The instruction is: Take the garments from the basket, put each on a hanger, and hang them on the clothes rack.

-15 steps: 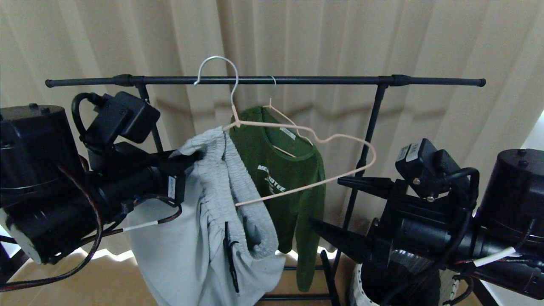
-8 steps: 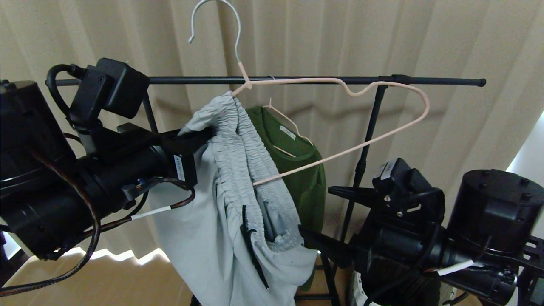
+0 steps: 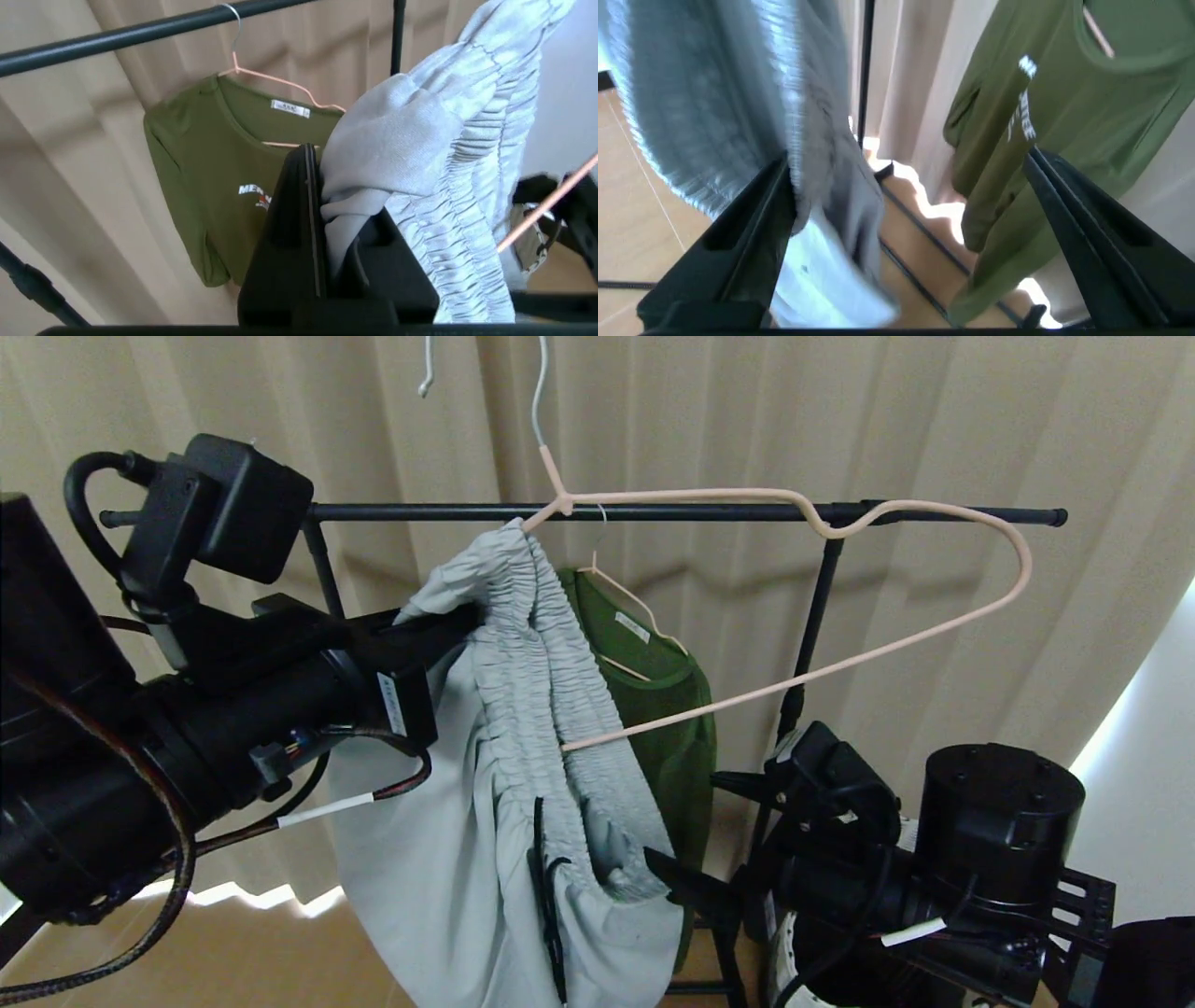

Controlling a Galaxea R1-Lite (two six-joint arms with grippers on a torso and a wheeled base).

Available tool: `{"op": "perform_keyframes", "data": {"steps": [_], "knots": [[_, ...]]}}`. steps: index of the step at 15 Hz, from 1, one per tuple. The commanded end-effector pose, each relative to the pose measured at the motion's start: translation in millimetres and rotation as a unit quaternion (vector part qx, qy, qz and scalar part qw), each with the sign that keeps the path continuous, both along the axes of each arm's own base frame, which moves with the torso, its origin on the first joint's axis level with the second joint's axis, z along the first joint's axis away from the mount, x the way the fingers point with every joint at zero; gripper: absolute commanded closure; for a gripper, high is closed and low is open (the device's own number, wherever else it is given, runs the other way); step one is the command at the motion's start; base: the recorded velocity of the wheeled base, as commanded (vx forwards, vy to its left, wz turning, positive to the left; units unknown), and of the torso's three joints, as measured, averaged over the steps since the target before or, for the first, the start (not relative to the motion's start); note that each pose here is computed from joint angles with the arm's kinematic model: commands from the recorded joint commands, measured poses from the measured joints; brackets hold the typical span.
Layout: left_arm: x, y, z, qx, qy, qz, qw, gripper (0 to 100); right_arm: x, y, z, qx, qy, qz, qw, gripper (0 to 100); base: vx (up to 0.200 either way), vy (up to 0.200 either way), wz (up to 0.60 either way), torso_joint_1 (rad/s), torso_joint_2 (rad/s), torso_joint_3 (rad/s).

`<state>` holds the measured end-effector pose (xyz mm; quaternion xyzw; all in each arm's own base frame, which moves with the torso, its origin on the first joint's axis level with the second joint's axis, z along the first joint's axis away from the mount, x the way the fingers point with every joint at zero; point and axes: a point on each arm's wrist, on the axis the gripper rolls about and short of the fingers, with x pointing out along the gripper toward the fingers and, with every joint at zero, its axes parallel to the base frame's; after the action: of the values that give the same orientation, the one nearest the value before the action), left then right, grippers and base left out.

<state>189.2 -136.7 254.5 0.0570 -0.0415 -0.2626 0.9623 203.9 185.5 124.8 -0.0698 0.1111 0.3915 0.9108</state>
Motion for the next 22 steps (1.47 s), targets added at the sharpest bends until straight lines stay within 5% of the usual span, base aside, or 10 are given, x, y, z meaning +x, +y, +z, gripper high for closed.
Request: {"op": "perform_keyframes", "data": {"steps": [1, 2, 5, 9, 13, 16, 19, 22], "knots": [[-1, 2, 3, -0.004, -0.005, 0.002, 1.0, 100, -1, -2, -3, -0.005, 0.005, -0.002, 1.0, 0, 0.0, 0.0, 0.0, 0.0, 0.0, 0.0], [-1, 2, 2, -0.004, -0.004, 0.003, 1.0, 100, -2, -4, -3, -0.005, 0.005, -0.005, 1.0, 100, 0.0, 0.0, 0.0, 0.0, 0.0, 0.0], [3, 6, 0, 0.007, -0.005, 0.015, 0.9999, 100, 5, -16, 1, 0.004, -0.01, -0.033, 0.9994, 100, 0.0, 0.0, 0.0, 0.0, 0.0, 0.0], [24, 25, -18, 0.098, -0.012, 0.074, 0.9924, 100, 28, -42, 9, 0.019, -0.032, -0.098, 0.9945, 100, 0.0, 0.0, 0.0, 0.0, 0.0, 0.0], [31, 41, -38, 0.188, -0.03, 0.108, 0.9758, 100, 51, -60, 23, 0.036, -0.056, -0.143, 0.9874, 100, 0.0, 0.0, 0.0, 0.0, 0.0, 0.0], [38, 60, -52, 0.257, -0.04, 0.142, 0.9551, 100, 54, -62, 25, 0.038, -0.06, -0.148, 0.9863, 100, 0.0, 0.0, 0.0, 0.0, 0.0, 0.0], [46, 66, -61, 0.279, -0.052, 0.158, 0.9457, 100, 50, -62, 26, 0.038, -0.06, -0.145, 0.987, 100, 0.0, 0.0, 0.0, 0.0, 0.0, 0.0], [51, 63, -66, 0.279, -0.049, 0.157, 0.946, 100, 29, -49, 27, 0.039, -0.055, -0.103, 0.9924, 100, 0.0, 0.0, 0.0, 0.0, 0.0, 0.0]]}}
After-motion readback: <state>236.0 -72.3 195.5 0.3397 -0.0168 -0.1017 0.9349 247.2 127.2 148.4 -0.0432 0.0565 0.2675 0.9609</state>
